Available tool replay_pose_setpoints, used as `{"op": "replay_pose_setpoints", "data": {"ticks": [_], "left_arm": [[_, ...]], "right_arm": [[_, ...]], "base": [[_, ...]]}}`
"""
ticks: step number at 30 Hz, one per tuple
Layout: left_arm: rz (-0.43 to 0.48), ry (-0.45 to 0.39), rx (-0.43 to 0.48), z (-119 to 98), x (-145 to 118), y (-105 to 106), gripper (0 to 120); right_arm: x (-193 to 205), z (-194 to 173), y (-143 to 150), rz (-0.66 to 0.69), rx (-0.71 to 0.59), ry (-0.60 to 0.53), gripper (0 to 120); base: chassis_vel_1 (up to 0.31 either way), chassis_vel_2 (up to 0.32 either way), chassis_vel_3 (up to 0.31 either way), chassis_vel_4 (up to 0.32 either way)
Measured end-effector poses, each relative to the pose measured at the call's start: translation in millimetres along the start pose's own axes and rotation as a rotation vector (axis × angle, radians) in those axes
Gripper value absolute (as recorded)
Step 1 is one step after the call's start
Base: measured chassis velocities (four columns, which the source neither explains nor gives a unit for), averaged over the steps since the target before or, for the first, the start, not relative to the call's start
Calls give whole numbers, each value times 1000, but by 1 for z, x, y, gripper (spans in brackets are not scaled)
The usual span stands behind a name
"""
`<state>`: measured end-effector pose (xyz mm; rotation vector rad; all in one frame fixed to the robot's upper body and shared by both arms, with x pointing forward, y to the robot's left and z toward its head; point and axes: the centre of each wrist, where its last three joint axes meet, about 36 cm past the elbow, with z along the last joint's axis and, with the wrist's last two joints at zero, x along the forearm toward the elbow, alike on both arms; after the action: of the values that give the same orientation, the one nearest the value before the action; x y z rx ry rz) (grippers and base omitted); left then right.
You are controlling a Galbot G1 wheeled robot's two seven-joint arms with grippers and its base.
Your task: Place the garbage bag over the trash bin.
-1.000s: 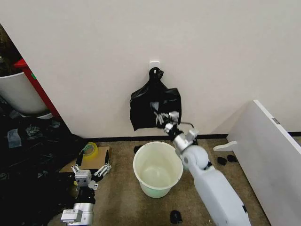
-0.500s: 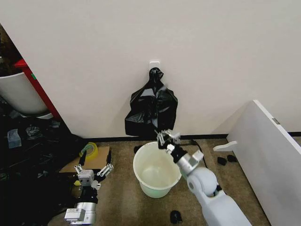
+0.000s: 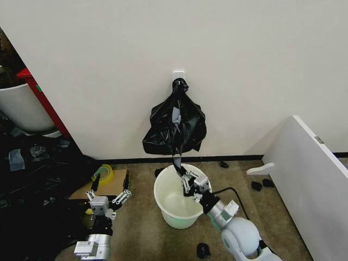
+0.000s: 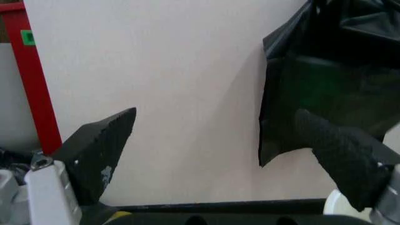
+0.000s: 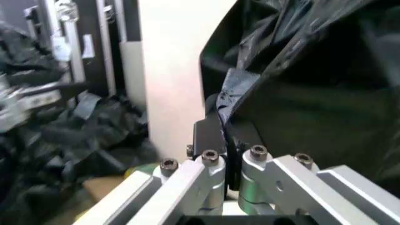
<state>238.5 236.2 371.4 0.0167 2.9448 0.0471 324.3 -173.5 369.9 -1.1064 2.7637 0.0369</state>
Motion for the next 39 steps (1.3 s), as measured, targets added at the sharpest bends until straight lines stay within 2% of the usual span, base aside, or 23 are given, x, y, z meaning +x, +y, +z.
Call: {"op": "replay_pose_setpoints", "data": {"ticks": [3,4,5,18,39], "left_arm": [[1,0,0,0,0,0,100],[2,0,2,0,0,-1,100],[2,0,2,0,0,-1,100],[2,-1,7,1,-1,-2,100],[1,2,9,5,-3,-3,100]], "right_arm": [[6,1,1,-29,14,15,0],[14,2,-3,-80,73,31,0],[14,2,-3,-80,73,31,0],[36,1,-40,-319,271,13,0],[46,7,-48,-387,334,19,0]], "base": [[0,0,0,0],[0,0,0,0],[0,0,0,0],[0,0,0,0],[0,0,0,0]]}}
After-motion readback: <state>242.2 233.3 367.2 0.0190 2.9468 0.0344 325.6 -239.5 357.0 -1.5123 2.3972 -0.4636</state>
